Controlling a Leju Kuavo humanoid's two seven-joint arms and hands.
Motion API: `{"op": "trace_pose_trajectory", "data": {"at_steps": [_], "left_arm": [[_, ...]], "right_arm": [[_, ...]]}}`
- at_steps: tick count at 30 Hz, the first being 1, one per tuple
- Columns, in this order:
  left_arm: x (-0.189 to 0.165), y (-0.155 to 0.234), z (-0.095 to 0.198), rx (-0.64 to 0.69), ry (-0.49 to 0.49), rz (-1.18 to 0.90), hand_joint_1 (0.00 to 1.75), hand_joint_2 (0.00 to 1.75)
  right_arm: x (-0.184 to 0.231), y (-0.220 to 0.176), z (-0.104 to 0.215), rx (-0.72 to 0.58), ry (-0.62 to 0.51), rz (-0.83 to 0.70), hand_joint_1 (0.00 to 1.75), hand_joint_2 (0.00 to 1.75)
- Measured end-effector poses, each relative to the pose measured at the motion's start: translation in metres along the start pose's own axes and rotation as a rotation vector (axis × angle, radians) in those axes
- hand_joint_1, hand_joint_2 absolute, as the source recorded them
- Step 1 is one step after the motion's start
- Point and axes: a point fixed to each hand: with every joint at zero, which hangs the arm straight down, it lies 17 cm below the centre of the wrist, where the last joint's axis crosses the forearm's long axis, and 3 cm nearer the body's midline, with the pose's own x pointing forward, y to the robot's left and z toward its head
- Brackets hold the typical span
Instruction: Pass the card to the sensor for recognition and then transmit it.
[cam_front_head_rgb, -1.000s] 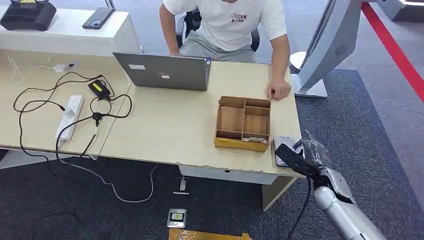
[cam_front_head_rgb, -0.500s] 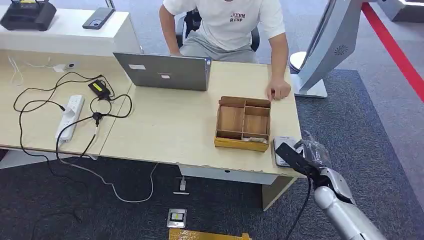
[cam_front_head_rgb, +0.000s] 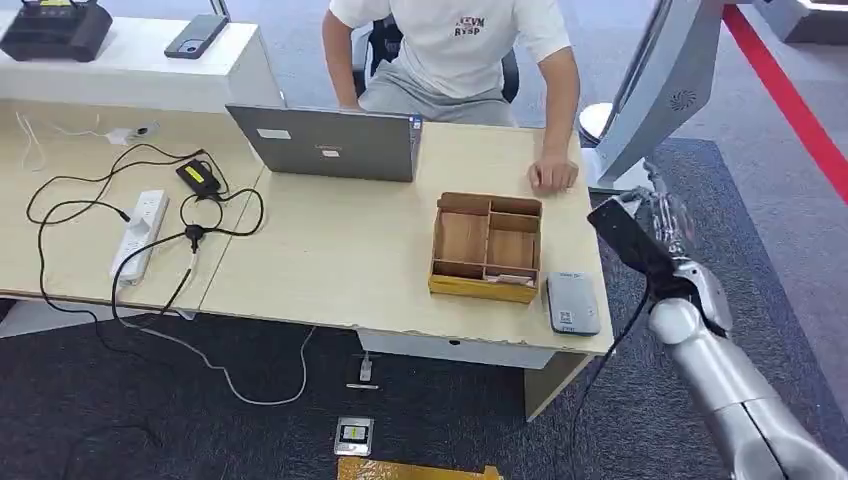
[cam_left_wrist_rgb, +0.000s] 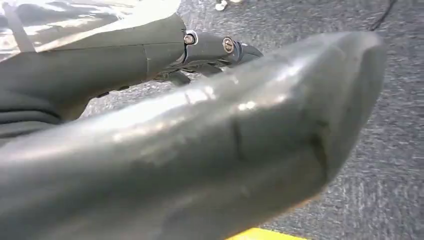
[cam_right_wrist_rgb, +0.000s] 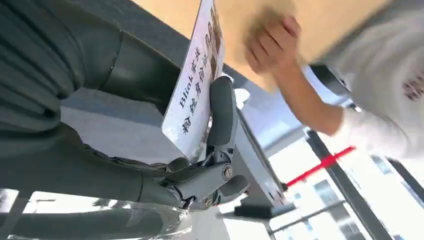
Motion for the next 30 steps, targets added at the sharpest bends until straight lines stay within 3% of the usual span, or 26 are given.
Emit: {"op": "trace_pose_trajectory", "data": {"at_steps": [6,10,20,30], "left_arm": [[0.005,0.001,-0.001,-0.002,-0.031,-0.022,0.0,0.0],[0.008,0.003,-0.002,-0.01,-0.042,-0.035,0.0,0.0],[0.012,0.008,-0.005,-0.034,-0.089,-0.104,0.0,0.0],[0.013,0.011,-0.006,-0.033,-0.105,-0.147,0.0,0.0]], "right_arm": [[0.04,-0.08,-0.052,-0.128,-0.102,0.037,1.75,1.75],[0.064,-0.109,-0.078,-0.152,-0.134,0.07,1.75,1.75],[0.106,-0.118,-0.115,-0.115,-0.139,0.129,1.75,1.75],[0.119,-0.094,-0.126,-0.049,-0.095,0.218,1.75,1.75]]}}
